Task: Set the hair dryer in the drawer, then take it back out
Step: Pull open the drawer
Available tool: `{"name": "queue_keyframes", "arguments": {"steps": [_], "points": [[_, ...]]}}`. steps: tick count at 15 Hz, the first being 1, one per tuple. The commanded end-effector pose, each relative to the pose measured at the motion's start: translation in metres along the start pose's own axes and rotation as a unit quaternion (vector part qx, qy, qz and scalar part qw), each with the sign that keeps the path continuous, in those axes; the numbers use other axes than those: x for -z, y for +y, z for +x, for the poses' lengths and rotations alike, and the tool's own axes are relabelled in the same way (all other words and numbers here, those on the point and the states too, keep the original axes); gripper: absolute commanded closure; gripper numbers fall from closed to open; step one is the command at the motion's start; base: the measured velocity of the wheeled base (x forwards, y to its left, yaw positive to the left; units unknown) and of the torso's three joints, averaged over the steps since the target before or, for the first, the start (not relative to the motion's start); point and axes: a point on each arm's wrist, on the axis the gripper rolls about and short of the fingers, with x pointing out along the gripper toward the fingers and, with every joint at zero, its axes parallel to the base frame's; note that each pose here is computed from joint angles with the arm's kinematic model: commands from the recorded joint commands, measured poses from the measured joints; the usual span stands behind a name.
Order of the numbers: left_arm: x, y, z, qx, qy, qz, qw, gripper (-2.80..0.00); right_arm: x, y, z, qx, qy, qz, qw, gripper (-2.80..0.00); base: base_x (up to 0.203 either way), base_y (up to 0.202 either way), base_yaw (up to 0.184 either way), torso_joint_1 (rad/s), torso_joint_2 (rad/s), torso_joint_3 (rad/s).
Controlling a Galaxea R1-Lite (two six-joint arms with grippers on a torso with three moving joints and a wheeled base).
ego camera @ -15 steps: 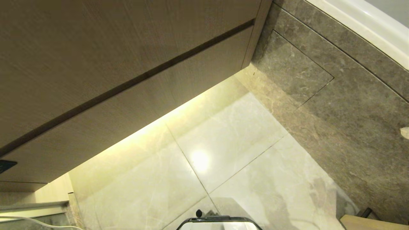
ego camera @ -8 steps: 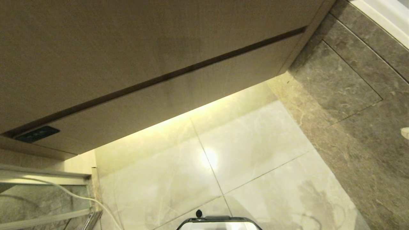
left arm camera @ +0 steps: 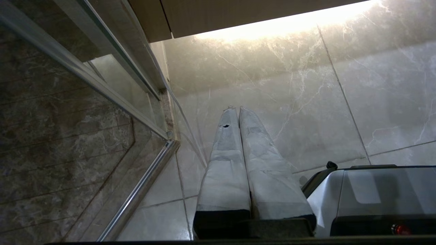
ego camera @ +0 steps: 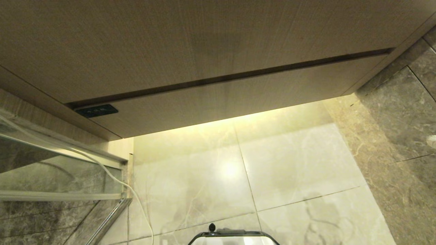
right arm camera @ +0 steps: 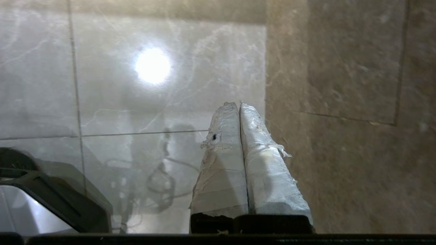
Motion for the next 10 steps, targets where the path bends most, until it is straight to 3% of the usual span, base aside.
{"name": "queue_keyframes", "arguments": {"steps": [1, 10], "points": [[0.0001, 0.0, 0.0, 0.0, 0.001, 0.0, 1.0, 0.0, 0.0003, 0.0002, -0.0018, 0.001, -0.002, -0.002, 1.0, 0.0, 0.0, 0.0, 0.0, 0.0, 0.0, 0.0], [0.0001, 0.0, 0.0, 0.0, 0.001, 0.0, 1.0, 0.0, 0.0042, 0.0035, -0.0093, -0.002, -0.009, -0.005, 1.0, 0.0, 0.0, 0.0, 0.0, 0.0, 0.0, 0.0]]}}
